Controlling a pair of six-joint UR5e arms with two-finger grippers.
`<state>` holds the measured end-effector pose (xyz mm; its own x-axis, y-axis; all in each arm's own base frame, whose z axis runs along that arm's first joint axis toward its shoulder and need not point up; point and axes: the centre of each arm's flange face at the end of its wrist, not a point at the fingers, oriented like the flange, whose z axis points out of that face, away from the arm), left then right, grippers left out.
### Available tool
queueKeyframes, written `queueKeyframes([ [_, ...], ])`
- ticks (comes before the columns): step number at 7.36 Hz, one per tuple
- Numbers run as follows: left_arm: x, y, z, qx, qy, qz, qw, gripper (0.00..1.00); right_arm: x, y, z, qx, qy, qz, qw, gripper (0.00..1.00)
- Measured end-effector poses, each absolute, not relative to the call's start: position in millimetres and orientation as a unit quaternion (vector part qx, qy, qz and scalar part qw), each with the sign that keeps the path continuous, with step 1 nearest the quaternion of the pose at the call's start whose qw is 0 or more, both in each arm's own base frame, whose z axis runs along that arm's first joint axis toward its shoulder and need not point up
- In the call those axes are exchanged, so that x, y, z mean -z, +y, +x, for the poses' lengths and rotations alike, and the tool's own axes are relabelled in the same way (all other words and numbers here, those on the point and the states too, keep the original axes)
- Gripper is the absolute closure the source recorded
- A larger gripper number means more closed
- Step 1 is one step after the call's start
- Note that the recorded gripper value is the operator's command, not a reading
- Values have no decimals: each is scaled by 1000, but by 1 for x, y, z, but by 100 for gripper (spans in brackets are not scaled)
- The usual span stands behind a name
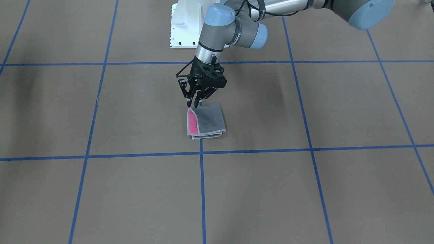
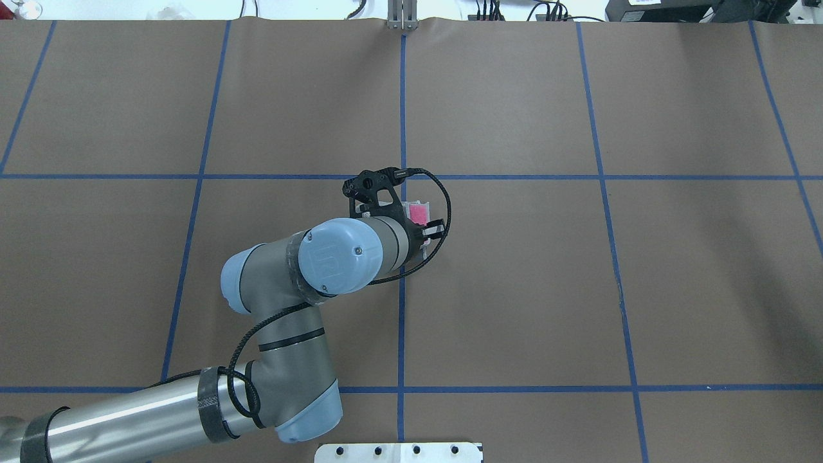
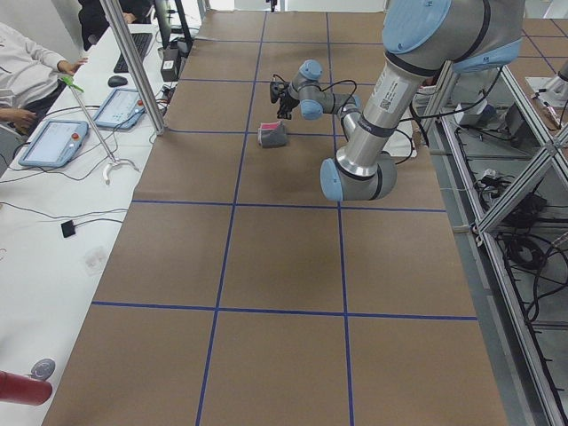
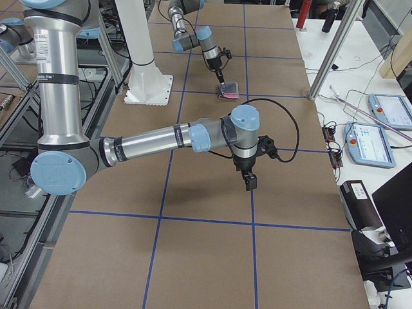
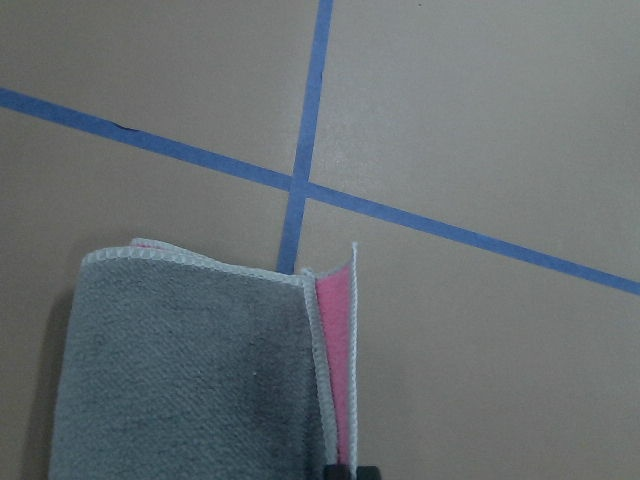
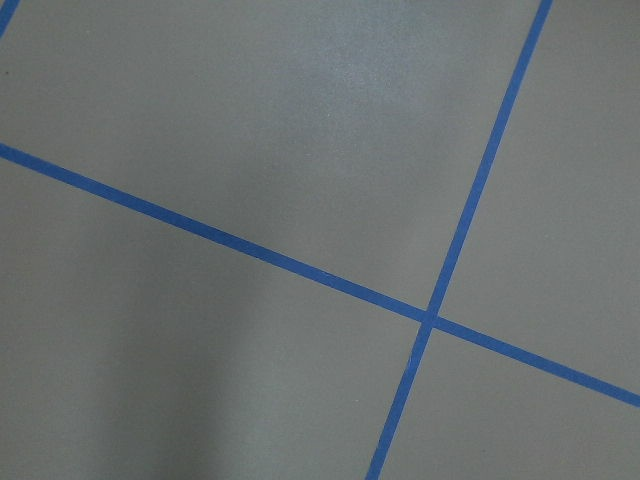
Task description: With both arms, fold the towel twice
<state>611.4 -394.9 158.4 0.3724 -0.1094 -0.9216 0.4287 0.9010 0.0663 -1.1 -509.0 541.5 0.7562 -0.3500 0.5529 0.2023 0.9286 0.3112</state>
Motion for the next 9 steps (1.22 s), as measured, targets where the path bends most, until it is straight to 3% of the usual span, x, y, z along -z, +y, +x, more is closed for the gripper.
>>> queueKeyframes([
  [5, -152, -414, 552, 89, 480, 173, 855, 0, -582, -506, -2, 138, -324, 79, 933, 0],
  [7, -192, -446, 463, 22, 417, 169, 893, 0, -608, -494, 5, 126, -323, 56, 936, 0],
  [9, -275, -481, 341, -60, 366, 164, 914, 0, -627, -478, 17, 111, -324, 42, 939, 0],
])
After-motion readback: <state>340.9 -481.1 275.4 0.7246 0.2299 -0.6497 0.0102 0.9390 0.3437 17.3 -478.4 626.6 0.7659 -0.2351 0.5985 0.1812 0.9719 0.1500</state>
